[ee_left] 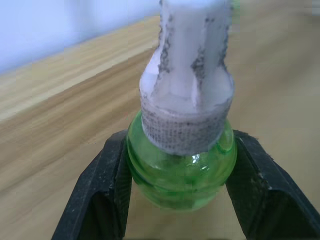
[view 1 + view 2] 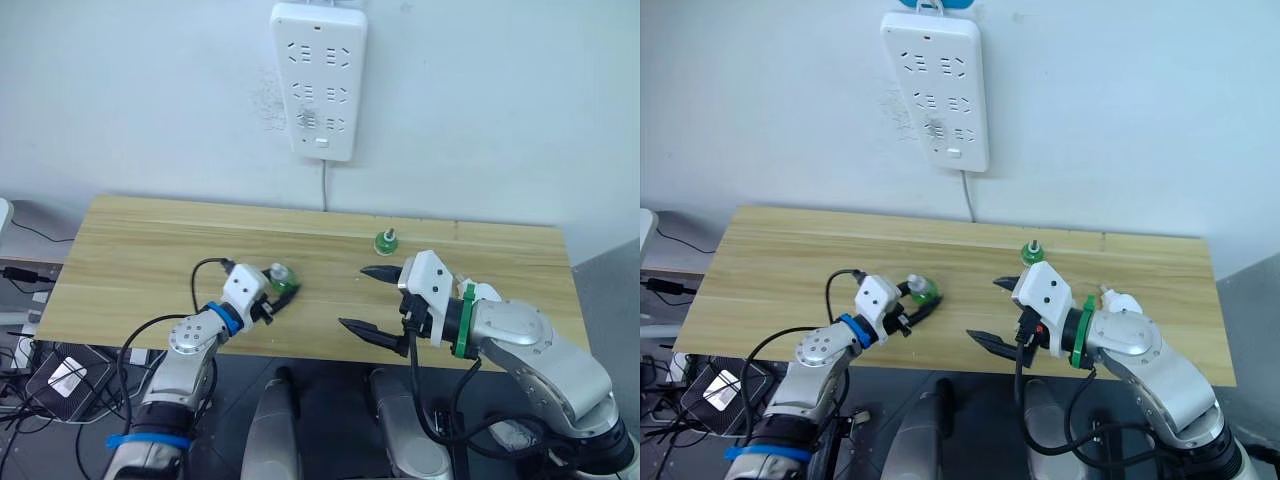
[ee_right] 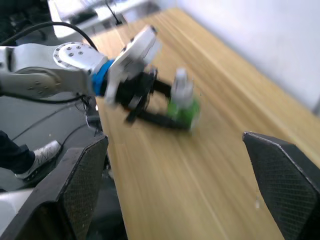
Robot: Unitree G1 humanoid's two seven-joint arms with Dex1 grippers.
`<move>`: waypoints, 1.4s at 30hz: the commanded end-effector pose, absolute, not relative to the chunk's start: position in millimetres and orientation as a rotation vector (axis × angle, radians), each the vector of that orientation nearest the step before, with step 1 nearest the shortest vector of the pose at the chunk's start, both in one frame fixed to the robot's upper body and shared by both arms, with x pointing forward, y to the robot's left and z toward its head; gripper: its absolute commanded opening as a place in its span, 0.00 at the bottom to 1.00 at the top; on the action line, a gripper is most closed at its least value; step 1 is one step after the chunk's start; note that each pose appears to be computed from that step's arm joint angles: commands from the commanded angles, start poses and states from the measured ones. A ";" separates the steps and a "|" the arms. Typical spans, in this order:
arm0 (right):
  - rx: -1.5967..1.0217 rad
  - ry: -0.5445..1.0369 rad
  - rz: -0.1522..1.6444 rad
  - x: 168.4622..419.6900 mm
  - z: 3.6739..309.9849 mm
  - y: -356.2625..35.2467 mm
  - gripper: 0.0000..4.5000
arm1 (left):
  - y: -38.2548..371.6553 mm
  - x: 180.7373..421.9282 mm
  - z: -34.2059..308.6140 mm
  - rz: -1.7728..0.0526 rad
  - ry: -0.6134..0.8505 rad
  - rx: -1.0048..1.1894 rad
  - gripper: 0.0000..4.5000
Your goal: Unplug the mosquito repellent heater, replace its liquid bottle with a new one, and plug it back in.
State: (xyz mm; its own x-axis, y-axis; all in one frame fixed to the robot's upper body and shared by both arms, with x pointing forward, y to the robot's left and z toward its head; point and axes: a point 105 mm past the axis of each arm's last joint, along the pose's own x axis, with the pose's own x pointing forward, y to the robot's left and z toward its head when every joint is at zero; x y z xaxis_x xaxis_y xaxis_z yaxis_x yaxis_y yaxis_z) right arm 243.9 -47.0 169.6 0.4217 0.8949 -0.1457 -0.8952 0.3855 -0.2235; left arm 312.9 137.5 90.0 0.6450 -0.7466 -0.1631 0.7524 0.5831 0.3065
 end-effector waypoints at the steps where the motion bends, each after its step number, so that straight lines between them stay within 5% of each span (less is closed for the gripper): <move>1: -0.303 -0.054 1.226 229.5 177.8 -42.5 1.00 | 112.9 298.3 112.6 -1.043 0.025 0.346 0.50; 9: -0.214 -0.036 1.162 253.6 185.8 -30.4 1.00 | 82.7 284.8 145.8 -1.313 0.075 0.333 0.50; 19: -0.226 -0.087 1.124 268.3 187.7 -17.4 1.00 | 74.9 287.9 158.3 -1.362 0.065 0.361 0.50; 22: -0.245 -0.101 1.121 269.7 186.7 -16.2 0.86 | 75.8 288.6 157.5 -1.360 0.072 0.357 0.50; 30: -0.265 -0.123 1.141 266.9 185.8 -15.7 0.24 | 81.5 291.3 152.7 -1.346 0.093 0.354 0.50; 37: -0.270 -0.139 1.148 266.6 186.7 -15.9 0.24 | 82.1 297.8 155.9 -1.317 0.056 0.277 0.50; 42: -0.244 -0.147 1.140 269.2 190.6 -18.7 0.24 | 85.7 303.4 146.8 -1.320 0.081 0.278 0.86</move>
State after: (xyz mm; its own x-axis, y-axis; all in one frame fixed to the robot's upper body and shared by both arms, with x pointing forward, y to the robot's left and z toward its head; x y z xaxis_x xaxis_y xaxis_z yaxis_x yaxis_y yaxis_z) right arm 275.3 -19.6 177.8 0.4369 0.8974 -0.0610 -0.8780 0.4108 -0.2455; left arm 305.3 86.1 138.4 0.2657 -0.9320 -0.2466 0.9615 0.2377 0.1377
